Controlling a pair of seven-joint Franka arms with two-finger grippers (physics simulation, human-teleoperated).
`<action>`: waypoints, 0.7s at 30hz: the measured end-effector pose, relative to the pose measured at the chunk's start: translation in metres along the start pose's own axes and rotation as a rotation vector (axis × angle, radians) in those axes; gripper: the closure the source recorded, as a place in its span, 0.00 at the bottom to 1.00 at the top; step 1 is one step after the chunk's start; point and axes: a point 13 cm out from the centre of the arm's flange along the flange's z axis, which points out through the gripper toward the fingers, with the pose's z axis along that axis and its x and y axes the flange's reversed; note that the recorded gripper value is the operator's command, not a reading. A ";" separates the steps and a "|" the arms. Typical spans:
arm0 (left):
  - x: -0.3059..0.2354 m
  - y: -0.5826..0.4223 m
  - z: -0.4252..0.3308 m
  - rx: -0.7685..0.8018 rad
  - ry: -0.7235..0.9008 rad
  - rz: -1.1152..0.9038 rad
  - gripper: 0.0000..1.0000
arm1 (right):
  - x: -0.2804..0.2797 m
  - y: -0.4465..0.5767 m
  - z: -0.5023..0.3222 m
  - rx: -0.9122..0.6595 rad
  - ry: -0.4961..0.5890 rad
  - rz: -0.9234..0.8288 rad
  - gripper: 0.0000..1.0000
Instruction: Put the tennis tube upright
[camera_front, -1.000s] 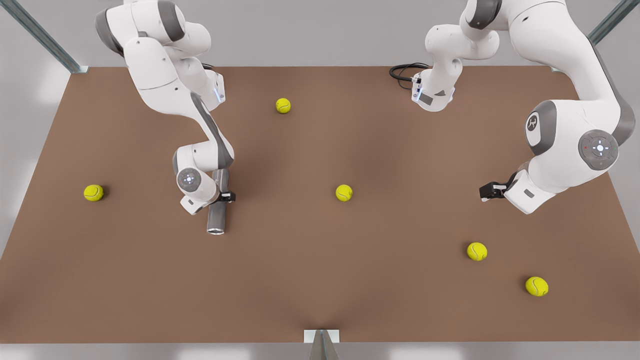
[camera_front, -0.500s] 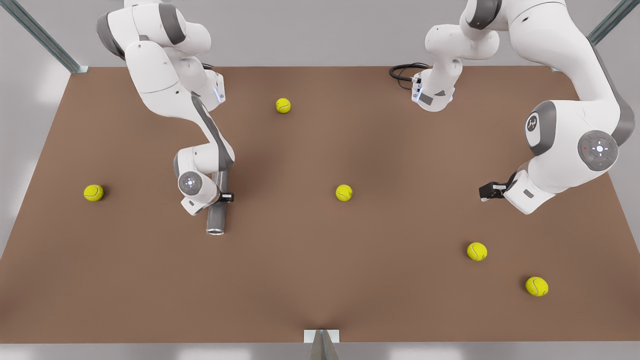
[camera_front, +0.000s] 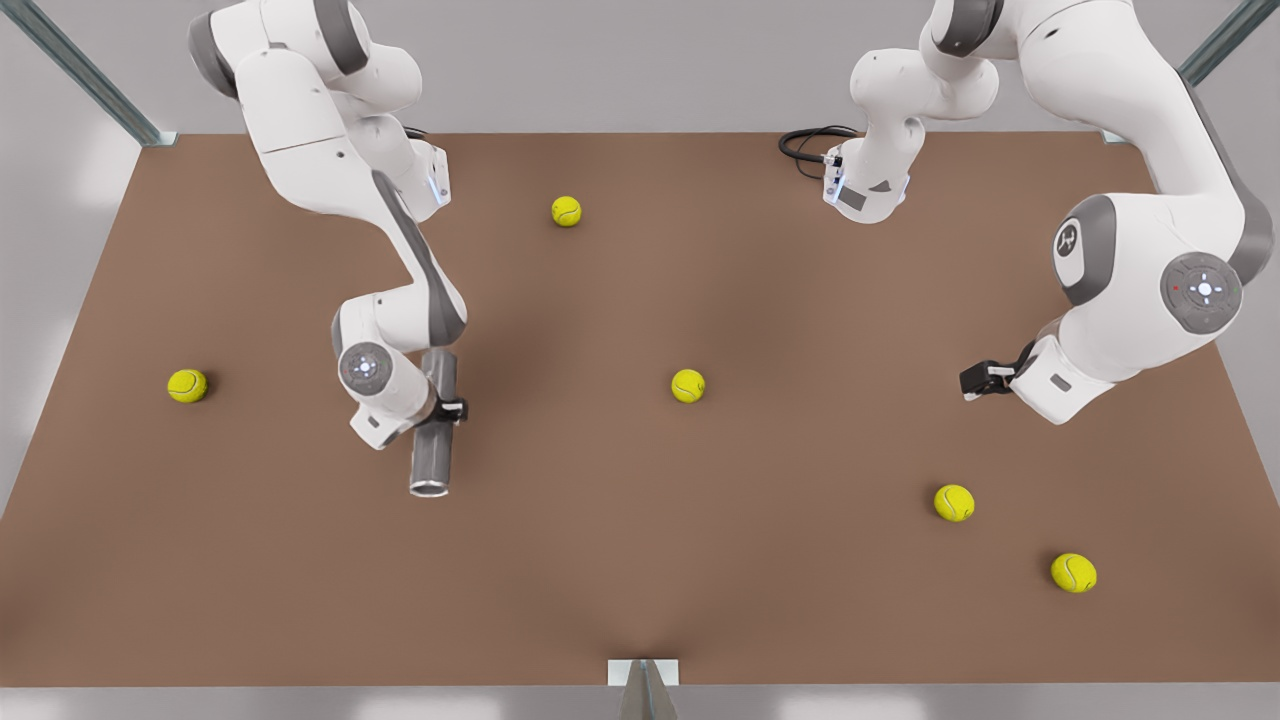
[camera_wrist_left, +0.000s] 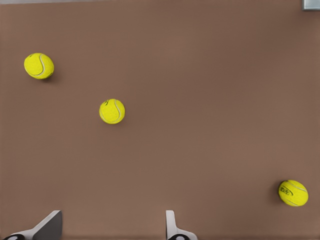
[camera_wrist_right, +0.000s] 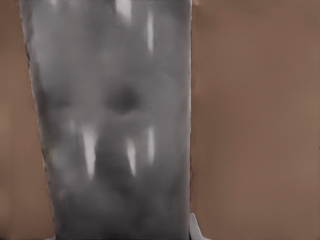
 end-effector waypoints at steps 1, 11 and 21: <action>0.000 -0.001 -0.001 0.001 -0.001 0.000 0.00 | -0.011 0.010 -0.017 0.006 -0.025 -0.042 0.34; 0.004 -0.004 -0.005 0.012 0.003 -0.024 0.00 | -0.093 0.135 -0.086 0.160 -0.201 -0.645 0.34; 0.004 -0.004 0.001 0.011 0.014 -0.048 0.00 | -0.074 0.291 -0.048 0.328 -0.265 -1.347 0.34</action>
